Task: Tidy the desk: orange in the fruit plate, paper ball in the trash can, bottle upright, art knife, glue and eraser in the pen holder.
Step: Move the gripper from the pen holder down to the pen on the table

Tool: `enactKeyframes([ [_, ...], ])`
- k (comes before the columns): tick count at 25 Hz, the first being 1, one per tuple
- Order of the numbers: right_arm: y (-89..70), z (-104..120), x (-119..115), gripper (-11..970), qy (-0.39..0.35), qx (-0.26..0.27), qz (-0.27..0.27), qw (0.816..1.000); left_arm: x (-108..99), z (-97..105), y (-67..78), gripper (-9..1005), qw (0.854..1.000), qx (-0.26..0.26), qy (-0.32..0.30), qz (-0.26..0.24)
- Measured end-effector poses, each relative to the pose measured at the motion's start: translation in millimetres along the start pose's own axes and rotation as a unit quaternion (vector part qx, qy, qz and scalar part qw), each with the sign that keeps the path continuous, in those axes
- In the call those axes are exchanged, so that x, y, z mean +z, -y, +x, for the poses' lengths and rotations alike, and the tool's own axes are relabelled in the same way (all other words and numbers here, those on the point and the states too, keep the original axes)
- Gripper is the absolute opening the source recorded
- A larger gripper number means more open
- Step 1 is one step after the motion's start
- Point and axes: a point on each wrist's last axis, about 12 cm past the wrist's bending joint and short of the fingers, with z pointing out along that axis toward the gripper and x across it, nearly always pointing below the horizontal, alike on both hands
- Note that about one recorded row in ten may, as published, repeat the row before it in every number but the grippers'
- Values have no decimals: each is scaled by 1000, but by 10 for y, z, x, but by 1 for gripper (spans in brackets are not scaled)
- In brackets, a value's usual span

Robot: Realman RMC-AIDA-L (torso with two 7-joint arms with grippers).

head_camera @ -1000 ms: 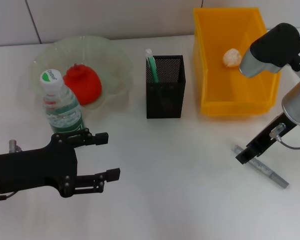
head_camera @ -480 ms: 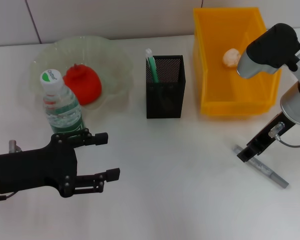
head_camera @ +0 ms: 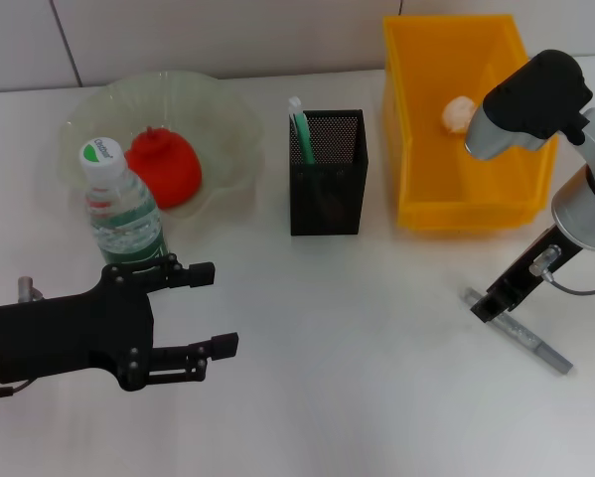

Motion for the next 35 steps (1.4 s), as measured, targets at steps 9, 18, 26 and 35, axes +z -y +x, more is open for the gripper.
enactKeyframes([
  [9, -3, -19, 10, 436, 2, -1, 0, 1000, -10, 6, 2, 810, 1000, 0, 1, -2],
  [18, -9, -35, 29, 431, -2, -3, -2, 1000, -21, 17, 10, 810, 1000, 0, 1, -4],
  [26, -23, -50, 52, 380, -1, -6, -1, 1000, -24, 24, 15, 810, 1000, 1, 0, -4],
  [35, -36, -67, 55, 290, -1, -5, -2, 1000, -35, 25, 14, 810, 1000, 1, 0, -6],
])
